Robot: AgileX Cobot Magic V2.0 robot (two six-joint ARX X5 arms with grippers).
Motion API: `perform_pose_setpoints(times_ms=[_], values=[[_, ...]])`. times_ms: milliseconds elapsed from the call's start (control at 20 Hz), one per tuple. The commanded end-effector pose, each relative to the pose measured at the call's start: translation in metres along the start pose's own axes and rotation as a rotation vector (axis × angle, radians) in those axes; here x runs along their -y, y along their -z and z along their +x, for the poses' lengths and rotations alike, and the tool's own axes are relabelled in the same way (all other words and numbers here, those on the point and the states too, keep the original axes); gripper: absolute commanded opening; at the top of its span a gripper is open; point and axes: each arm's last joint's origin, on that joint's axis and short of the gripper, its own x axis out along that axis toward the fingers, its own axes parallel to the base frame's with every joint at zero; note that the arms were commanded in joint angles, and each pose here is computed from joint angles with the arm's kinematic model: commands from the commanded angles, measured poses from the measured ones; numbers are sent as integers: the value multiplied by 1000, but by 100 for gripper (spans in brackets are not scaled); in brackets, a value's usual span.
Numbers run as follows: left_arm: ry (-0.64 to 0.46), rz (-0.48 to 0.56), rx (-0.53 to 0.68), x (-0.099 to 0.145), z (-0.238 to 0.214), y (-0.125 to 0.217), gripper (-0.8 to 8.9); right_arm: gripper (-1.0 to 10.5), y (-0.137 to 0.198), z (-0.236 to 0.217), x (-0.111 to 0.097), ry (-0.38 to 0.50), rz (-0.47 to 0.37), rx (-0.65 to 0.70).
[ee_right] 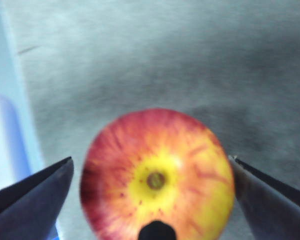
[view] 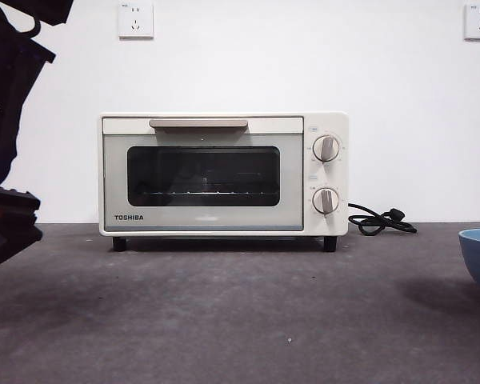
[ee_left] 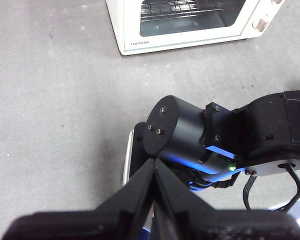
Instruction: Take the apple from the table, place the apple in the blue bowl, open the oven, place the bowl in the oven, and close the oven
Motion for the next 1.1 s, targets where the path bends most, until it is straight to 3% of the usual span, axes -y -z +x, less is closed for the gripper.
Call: perform_pose_setpoints(times_ms=[50,500,800,1100], values=[[5,-2,3,0,0,0,-5,1,1,4,0,10,30,-3],[5,-2,4,0,0,0,-5,-11,-10,-40,-5,32,50,9],[5,-2,4,0,0,0,-5,-11,-7,-137,-12,178,3,-10],[5,-4,-16,0,5,-3,-5,-10,12,-256,-12,350,37,97]])
